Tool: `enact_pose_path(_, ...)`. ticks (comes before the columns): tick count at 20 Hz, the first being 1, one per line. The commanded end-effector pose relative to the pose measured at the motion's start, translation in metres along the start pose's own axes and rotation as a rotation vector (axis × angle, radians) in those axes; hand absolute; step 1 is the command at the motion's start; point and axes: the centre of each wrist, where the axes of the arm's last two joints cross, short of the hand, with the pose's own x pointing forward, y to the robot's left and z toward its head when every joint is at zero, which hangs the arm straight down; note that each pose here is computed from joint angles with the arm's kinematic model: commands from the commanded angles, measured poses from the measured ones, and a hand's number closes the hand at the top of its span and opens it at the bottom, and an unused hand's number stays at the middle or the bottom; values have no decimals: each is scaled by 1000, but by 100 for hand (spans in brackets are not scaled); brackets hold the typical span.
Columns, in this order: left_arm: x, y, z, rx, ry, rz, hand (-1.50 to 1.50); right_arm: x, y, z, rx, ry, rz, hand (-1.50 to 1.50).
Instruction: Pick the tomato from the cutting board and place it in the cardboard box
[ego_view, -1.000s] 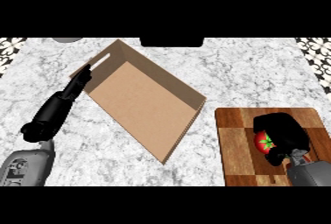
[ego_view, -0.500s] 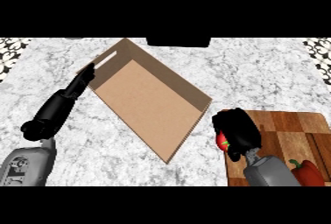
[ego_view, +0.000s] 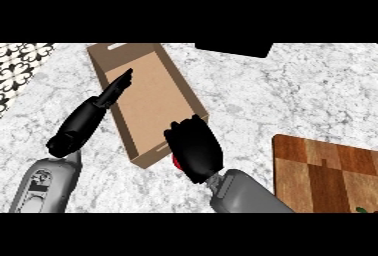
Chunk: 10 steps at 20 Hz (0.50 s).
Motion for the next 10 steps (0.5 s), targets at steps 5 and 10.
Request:
enact_pose_path(5, 3, -6, -13, -23, -4, -1, 0, 44, -54, -22, -239, 82, -34, 150)
enact_pose_path(10, 3, -5, -17, -1, 15, 1, 0, 44, -88, -35, -391, 302, -197, 150)
